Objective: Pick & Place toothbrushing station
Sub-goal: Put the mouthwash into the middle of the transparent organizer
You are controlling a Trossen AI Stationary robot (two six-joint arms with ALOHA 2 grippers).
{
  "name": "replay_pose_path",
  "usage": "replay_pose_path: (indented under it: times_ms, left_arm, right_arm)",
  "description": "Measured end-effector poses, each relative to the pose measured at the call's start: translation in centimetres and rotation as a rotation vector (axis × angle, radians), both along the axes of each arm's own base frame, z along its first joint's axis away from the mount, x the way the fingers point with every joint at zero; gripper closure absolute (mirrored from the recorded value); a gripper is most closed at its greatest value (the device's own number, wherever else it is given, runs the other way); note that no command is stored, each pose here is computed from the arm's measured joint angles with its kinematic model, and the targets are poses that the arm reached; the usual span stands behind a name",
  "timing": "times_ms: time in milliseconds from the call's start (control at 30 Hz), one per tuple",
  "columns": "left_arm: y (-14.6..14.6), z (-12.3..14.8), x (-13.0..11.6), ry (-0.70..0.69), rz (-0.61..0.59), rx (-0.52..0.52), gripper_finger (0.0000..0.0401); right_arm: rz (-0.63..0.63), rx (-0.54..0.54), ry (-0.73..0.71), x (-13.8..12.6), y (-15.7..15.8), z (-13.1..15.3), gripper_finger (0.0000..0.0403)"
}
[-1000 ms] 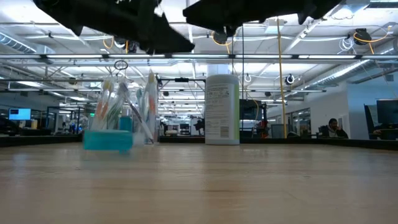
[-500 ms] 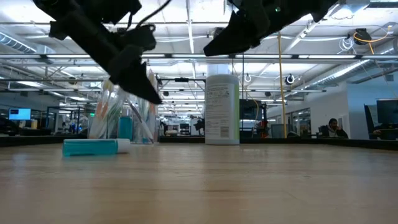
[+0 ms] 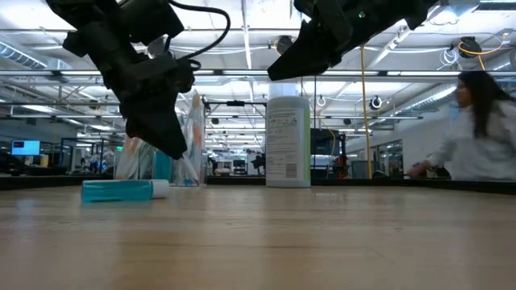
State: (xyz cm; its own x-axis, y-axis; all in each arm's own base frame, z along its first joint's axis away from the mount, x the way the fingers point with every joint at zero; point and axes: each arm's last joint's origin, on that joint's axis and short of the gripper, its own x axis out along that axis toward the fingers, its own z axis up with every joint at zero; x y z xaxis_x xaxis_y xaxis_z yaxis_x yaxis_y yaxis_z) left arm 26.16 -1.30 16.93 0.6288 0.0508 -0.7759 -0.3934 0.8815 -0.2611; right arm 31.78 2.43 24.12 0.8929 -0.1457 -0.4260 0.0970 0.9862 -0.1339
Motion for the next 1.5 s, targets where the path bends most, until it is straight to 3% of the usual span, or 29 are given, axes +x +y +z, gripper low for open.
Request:
replay_pose_path:
  times_ms: [367, 567, 700, 900, 1200, 1400, 1500]
  left_arm:
    - [-1.3, -2.3, 0.4, 0.129, -0.054, -0.087, 0.0235]
    - [-2.1, -2.0, 1.5, 0.202, -0.087, -0.071, 0.0235]
    - [-2.1, -3.0, 1.8, 0.306, -0.074, -0.068, 0.0235]
    - [-2.1, -4.1, 2.1, 0.339, -0.095, -0.045, 0.0236]
    - [-2.0, -4.2, 1.9, 0.364, -0.097, -0.037, 0.0307]
    - [-1.9, -2.3, 1.8, 0.332, -0.161, 0.008, 0.0308]
    - [-1.7, 0.9, 1.8, 0.236, -0.168, 0.103, 0.0308]
  right_arm:
    - [-0.009, 0.01, 0.087, -0.4, 0.0, -0.8, 0.0245]
    - [-0.042, 0.065, 0.12, -0.6, -0.1, -1.2, 0.0245]
    - [-0.042, 0.068, 0.121, -0.6, 0.0, -1.2, 0.0245]
    - [-0.042, 0.068, 0.122, -0.6, 0.0, -1.2, 0.0245]
    - [-0.041, 0.068, 0.12, -0.6, 0.0, -1.2, 0.0245]
    - [-0.041, 0.068, 0.12, -0.6, 0.0, -1.2, 0.0245]
    - [-0.041, 0.068, 0.12, -0.6, 0.0, -1.2, 0.0245]
